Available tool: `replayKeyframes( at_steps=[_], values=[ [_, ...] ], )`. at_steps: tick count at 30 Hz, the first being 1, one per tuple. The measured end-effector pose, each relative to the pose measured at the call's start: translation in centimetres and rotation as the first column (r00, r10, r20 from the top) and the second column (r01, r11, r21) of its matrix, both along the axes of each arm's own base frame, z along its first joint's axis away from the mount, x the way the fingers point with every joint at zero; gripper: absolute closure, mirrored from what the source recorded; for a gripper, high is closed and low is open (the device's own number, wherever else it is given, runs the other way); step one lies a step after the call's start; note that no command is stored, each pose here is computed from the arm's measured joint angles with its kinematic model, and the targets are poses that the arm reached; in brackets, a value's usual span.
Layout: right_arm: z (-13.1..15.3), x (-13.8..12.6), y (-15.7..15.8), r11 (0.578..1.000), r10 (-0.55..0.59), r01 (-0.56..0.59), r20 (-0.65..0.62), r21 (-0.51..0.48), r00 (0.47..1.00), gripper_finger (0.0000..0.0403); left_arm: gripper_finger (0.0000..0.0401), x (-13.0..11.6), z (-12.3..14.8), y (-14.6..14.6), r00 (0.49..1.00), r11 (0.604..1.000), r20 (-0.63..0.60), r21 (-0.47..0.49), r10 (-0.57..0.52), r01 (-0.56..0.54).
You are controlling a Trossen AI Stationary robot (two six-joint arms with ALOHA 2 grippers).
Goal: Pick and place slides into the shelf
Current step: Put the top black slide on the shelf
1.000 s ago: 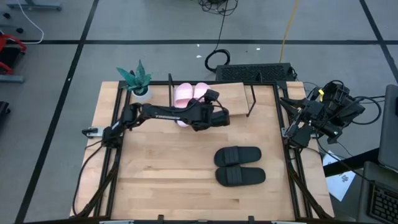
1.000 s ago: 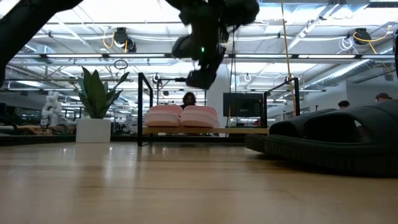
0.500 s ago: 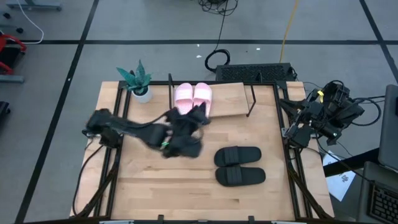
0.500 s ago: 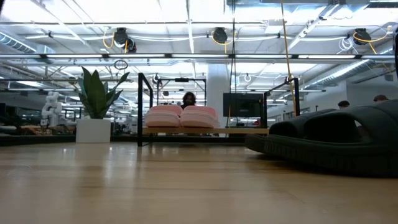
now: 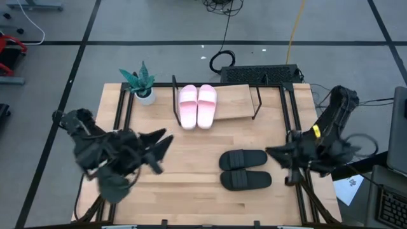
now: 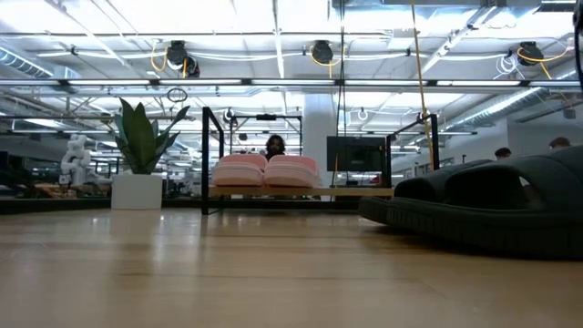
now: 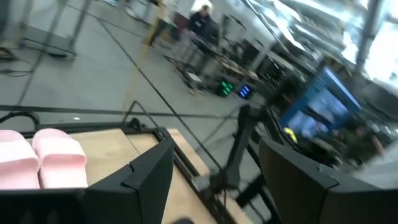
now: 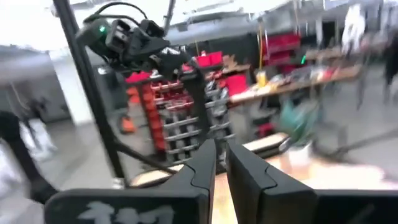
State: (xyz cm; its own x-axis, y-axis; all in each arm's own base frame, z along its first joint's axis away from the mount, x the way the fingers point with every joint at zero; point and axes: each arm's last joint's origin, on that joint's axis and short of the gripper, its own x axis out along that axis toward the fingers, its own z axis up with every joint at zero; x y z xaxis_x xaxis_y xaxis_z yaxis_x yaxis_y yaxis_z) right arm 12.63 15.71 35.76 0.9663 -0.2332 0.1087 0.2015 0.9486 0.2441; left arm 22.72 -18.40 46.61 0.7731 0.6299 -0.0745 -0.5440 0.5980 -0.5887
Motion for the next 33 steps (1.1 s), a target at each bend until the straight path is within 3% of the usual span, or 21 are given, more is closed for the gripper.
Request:
replayKeyframes(
  at_steps=[3,6,10,13,17,22,29,33],
  values=[
    [-1.6,1.5,1.5,0.986,0.039,-0.042,0.019,0.164,0.999,0.0376,0.0164,-1.8,-0.1,-0.7,0.998,0.998,-0.017,0.007,-0.059,0.059],
    [-3.2,2.5,2.3,0.965,0.037,-0.037,0.003,0.261,0.999,0.0374,0.0164,-3.0,-0.5,-1.4,0.994,0.995,-0.035,0.015,-0.102,0.103],
    [-5.7,3.8,2.3,0.946,0.003,0.020,-0.071,0.322,0.997,0.0369,0.0164,-4.1,-1.1,-1.8,0.989,0.990,-0.047,0.007,-0.140,0.140],
    [-7.6,4.5,1.4,0.937,0.039,0.028,-0.184,0.348,0.982,0.0364,0.0164,-4.6,-1.4,-2.0,0.986,0.987,-0.056,-0.010,-0.158,0.158],
    [-10.1,5.2,-0.6,0.916,0.096,0.080,-0.410,0.393,0.907,0.0355,0.0164,-4.8,-1.6,-1.9,0.982,0.985,-0.069,-0.030,-0.174,0.172],
    [-11.5,5.6,-2.8,0.894,0.074,0.201,-0.574,0.400,0.815,0.0340,0.0164,-4.8,-1.7,-1.9,0.979,0.981,-0.079,-0.055,-0.189,0.185],
    [-13.1,6.2,-5.1,0.815,0.138,0.320,-0.697,0.484,0.704,0.0323,0.0164,-4.6,-1.7,-1.7,0.981,0.984,-0.079,-0.056,-0.176,0.172],
    [-15.1,6.7,-6.1,0.758,0.214,0.318,-0.678,0.569,0.703,0.0310,0.0164,-4.2,-1.8,-1.6,0.983,0.986,-0.079,-0.056,-0.164,0.160]
  ],
)
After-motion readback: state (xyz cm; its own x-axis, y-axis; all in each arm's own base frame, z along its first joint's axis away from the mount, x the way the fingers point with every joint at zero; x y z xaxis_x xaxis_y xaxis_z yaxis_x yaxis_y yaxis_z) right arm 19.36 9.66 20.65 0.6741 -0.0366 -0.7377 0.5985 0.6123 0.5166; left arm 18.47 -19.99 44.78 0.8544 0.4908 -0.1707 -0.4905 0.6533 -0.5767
